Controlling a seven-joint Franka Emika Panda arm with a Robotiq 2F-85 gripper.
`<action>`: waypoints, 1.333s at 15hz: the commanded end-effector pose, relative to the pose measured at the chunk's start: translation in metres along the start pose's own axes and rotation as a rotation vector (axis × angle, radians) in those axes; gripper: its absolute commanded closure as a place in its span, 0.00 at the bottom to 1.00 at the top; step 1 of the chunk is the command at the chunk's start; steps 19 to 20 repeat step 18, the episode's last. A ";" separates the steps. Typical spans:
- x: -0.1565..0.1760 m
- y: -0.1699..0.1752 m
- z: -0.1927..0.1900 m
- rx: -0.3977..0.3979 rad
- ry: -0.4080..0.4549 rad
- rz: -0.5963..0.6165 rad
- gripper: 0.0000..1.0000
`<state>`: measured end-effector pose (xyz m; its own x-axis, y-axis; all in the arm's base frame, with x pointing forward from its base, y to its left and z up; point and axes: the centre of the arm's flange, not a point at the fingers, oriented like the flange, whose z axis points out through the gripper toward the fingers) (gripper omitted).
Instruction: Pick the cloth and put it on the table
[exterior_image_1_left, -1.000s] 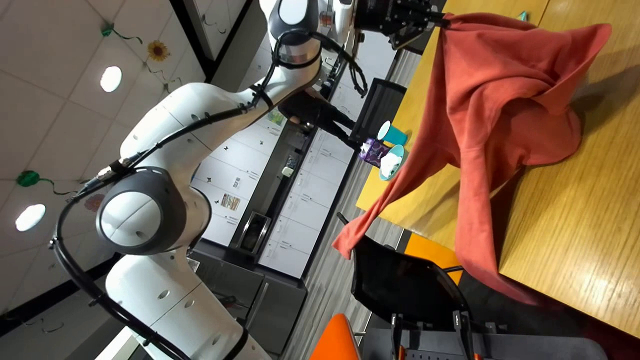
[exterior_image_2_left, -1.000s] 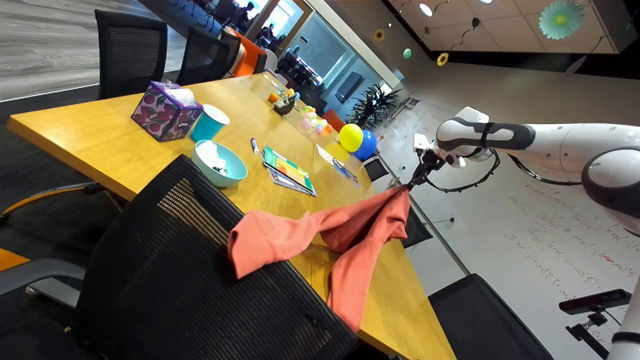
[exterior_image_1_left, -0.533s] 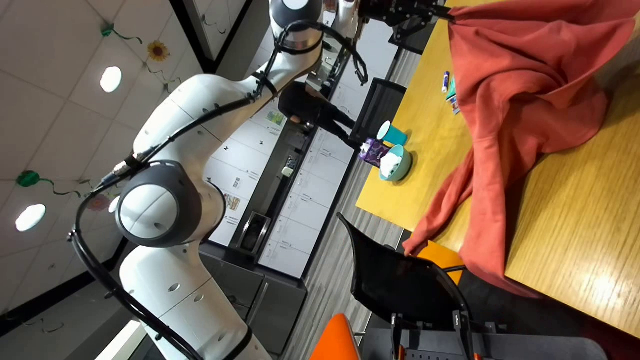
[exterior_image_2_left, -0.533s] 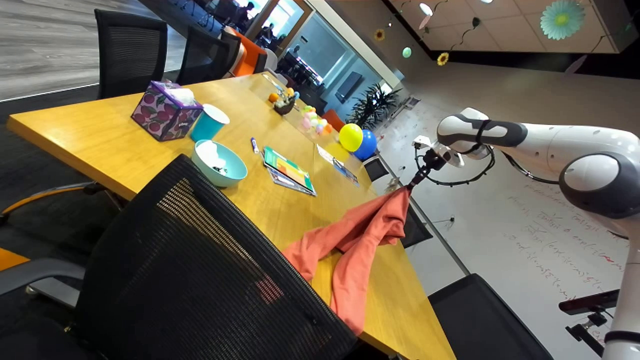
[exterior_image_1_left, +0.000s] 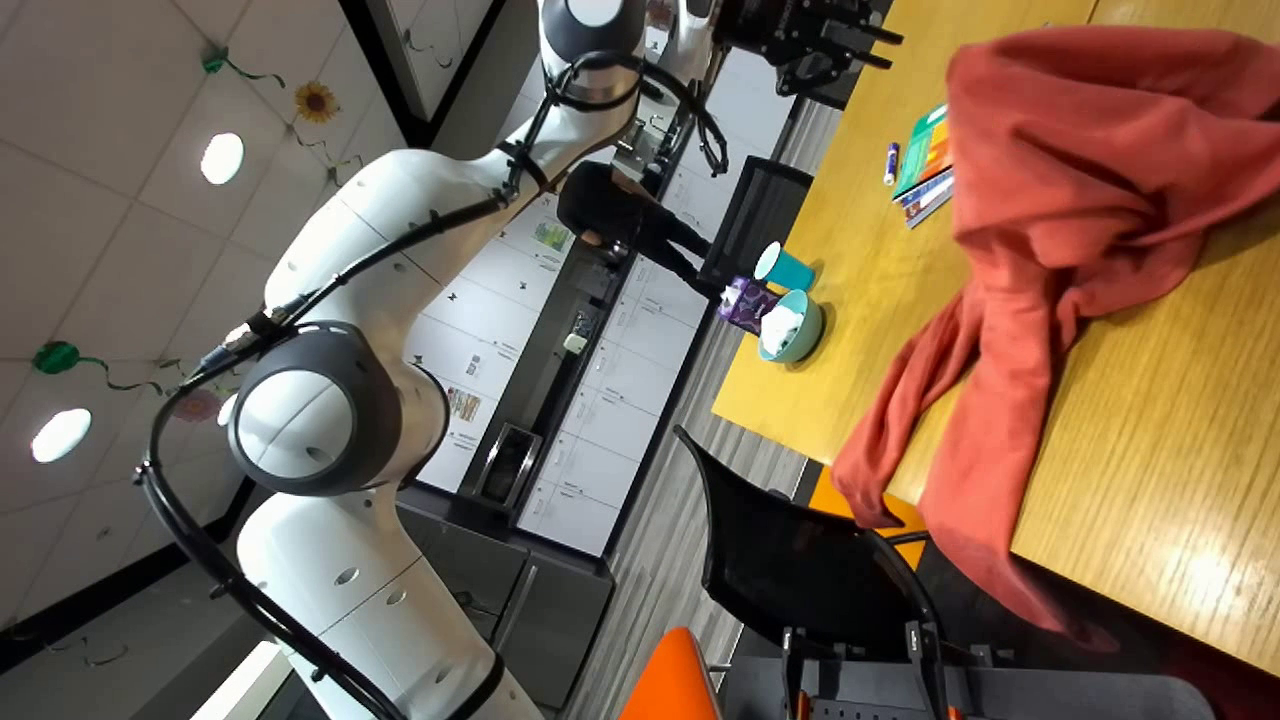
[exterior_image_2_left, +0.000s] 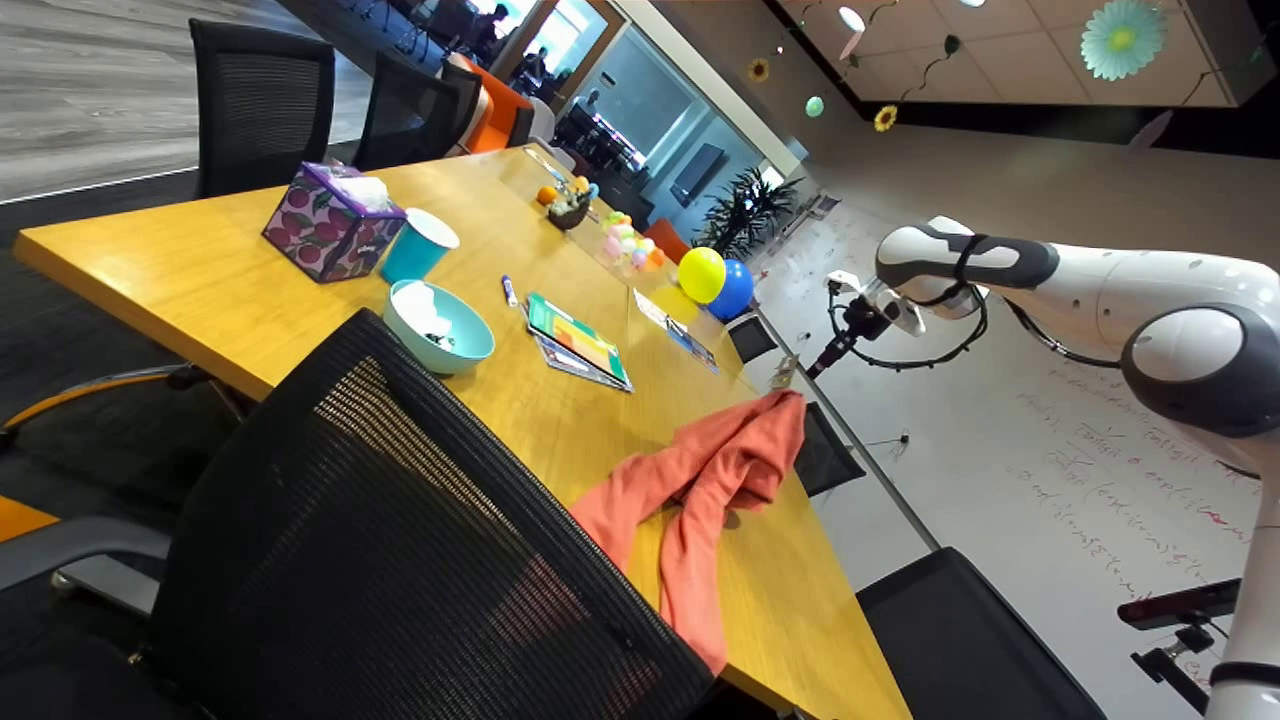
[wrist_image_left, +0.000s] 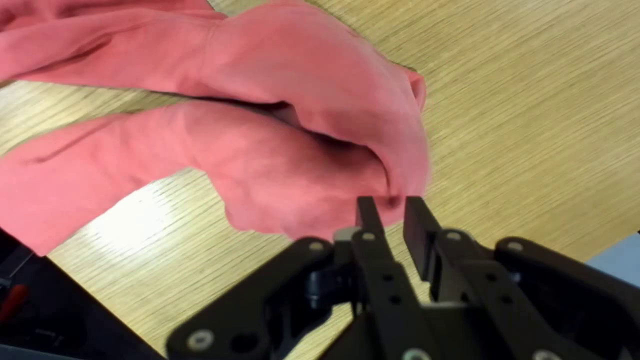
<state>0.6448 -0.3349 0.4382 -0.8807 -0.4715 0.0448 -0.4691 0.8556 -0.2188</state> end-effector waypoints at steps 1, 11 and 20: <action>0.005 0.013 -0.014 0.000 -0.011 0.019 0.48; -0.001 0.024 -0.020 0.001 -0.009 -0.011 0.00; -0.012 0.019 -0.005 -0.003 0.013 -0.042 0.00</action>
